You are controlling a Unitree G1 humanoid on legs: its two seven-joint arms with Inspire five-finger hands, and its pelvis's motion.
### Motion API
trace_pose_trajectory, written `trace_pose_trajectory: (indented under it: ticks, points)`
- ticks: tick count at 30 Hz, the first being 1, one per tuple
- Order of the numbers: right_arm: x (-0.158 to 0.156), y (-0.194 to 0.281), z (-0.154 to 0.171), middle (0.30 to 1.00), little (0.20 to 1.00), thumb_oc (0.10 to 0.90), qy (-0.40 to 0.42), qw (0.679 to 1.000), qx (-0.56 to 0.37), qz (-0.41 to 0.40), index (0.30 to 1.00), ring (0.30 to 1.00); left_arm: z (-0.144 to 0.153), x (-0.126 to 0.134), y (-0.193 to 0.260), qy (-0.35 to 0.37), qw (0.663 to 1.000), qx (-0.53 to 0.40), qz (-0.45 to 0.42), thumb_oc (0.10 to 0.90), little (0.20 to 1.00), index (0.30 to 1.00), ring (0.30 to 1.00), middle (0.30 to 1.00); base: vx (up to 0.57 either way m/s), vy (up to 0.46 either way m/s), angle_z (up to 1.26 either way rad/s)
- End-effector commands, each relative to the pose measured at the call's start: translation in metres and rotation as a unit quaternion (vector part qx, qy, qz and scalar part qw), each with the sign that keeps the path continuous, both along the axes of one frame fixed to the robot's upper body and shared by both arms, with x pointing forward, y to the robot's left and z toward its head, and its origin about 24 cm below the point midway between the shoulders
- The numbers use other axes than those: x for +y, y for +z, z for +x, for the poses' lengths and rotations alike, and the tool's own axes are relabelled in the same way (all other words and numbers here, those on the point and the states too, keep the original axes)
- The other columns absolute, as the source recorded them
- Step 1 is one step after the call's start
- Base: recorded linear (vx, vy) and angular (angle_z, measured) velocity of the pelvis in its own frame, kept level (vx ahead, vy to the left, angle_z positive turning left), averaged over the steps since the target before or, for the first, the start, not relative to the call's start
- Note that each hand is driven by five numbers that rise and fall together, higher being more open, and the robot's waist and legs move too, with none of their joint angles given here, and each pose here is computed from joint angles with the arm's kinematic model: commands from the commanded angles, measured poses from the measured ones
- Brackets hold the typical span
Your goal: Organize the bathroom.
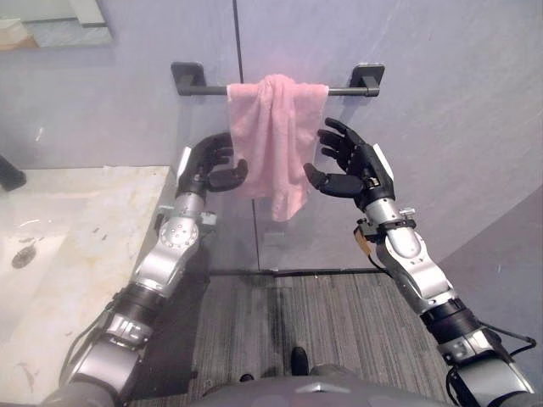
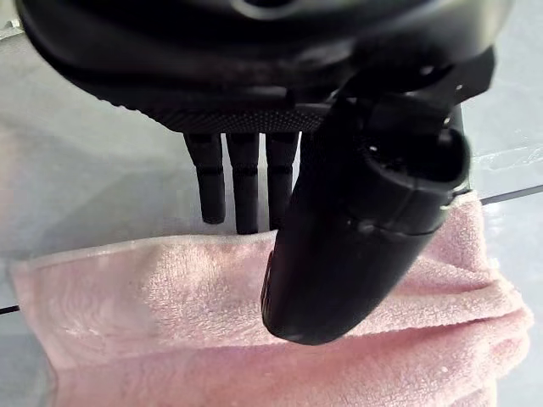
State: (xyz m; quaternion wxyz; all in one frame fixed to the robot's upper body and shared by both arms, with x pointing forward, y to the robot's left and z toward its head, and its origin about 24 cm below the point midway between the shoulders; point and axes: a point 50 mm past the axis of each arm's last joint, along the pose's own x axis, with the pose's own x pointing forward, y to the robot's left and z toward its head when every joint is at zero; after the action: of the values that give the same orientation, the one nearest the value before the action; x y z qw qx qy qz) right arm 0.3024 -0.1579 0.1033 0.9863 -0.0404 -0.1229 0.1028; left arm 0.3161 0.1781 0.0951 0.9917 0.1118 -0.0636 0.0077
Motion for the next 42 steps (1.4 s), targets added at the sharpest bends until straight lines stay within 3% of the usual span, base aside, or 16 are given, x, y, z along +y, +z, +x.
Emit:
trace_pose_trajectory:
  ticks: [1,2,12,13,14,23,42]
  points:
    - [-0.001,0.053,0.021,0.411,0.411,0.474,0.006,0.994,-0.105,0.035,0.411,0.411,0.024,-0.003,0.054,-0.012,0.992,-0.117,0.051,0.400,0.300,0.300,0.300,0.300,0.03,-0.010,0.00]
    - [-0.002,0.055,0.022,0.300,0.300,0.400,0.001,0.993,-0.109,0.036,0.300,0.300,0.025,-0.003,0.055,-0.014,0.992,-0.117,0.051,0.400,0.300,0.300,0.300,0.300,0.03,-0.010,0.00]
    - [-0.001,0.054,0.022,0.326,0.326,0.417,-0.013,0.993,-0.107,0.050,0.326,0.326,0.028,0.002,0.056,-0.006,0.992,-0.115,0.057,0.400,0.300,0.300,0.300,0.300,0.01,-0.001,0.00]
    - [-0.001,0.053,0.022,0.531,0.531,0.554,-0.014,0.993,-0.106,0.051,0.531,0.531,0.028,0.003,0.056,-0.003,0.992,-0.116,0.057,0.400,0.300,0.300,0.300,0.300,0.00,0.000,0.00]
    - [-0.001,0.050,0.021,0.900,0.900,0.800,-0.014,0.993,-0.103,0.053,0.900,0.900,0.028,0.004,0.055,-0.001,0.992,-0.116,0.057,0.400,0.300,0.300,0.300,0.300,0.02,-0.008,-0.04]
    - [0.004,0.042,0.018,0.900,0.900,0.800,-0.005,0.995,-0.091,0.049,0.900,0.900,0.026,0.008,0.049,0.003,0.992,-0.109,0.057,0.400,0.300,0.300,0.300,0.300,0.01,-0.002,-0.02]
    - [0.005,0.064,0.047,0.900,0.900,0.800,-0.027,0.994,-0.093,0.039,0.900,0.900,0.032,-0.001,0.056,-0.017,0.992,-0.111,0.055,0.400,0.300,0.300,0.300,0.300,0.00,-0.002,0.00]
